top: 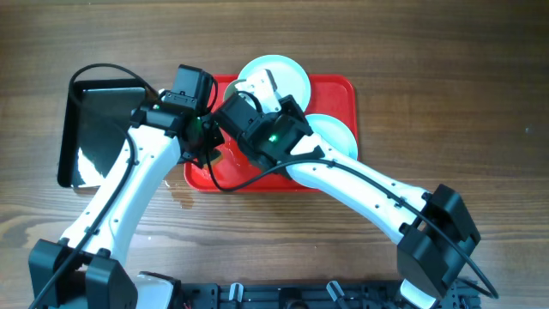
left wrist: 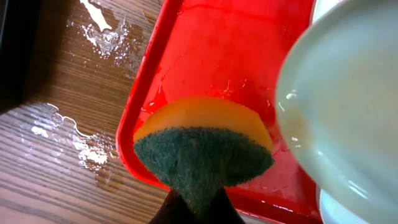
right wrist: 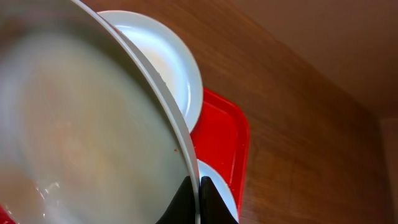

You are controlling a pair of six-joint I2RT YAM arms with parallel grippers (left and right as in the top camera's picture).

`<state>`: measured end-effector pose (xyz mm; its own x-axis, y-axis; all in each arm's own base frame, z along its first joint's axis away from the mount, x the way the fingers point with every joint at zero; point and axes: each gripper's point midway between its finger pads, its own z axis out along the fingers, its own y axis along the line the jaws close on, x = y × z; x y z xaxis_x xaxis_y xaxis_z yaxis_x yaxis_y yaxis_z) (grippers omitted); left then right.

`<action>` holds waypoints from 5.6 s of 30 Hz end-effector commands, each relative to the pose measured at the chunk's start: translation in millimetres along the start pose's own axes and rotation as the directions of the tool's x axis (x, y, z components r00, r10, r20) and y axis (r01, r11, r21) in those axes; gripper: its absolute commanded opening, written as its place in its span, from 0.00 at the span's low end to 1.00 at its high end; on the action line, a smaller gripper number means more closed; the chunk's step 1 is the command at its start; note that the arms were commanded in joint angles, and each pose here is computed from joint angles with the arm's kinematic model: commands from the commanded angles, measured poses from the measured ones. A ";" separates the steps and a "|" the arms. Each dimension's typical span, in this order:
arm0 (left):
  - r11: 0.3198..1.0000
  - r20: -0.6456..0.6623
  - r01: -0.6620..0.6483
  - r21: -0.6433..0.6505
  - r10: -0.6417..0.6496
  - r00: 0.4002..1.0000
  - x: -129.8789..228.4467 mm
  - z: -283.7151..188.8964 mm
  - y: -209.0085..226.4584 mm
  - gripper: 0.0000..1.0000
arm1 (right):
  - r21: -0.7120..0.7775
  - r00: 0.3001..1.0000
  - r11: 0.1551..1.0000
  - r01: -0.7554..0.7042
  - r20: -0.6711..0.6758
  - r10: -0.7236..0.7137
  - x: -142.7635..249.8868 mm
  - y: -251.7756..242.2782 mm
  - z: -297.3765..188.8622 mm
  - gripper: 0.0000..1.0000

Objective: Clean dirty plates on tray and stack at the side

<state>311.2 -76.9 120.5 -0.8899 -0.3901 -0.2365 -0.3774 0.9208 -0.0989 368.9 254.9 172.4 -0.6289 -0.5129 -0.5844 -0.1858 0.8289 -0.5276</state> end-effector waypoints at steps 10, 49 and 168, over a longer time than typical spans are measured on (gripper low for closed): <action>1.000 0.008 0.016 0.025 -0.017 1.000 -3.7 -6.0 -3.7 0.04 | 0.229 0.996 0.973 0.013 0.088 -0.034 -16.8 -36.5 -26.7 0.04; 1.000 -0.005 0.029 0.010 -0.029 1.000 -1.4 -1.1 3.5 0.04 | -0.172 0.996 0.981 -0.092 -0.006 0.092 -1.5 40.4 -27.8 0.04; 0.999 0.023 0.027 0.018 -0.027 0.999 -7.8 -1.2 1.0 0.04 | -0.521 0.788 0.627 -0.579 -0.555 0.267 42.9 41.1 189.4 0.38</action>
<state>316.7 -75.9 121.6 -0.8814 -0.4033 -0.2460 -0.3850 0.9150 -0.1207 488.2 215.0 32.4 -0.9574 -0.0232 -0.2877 -0.1288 0.9263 0.3541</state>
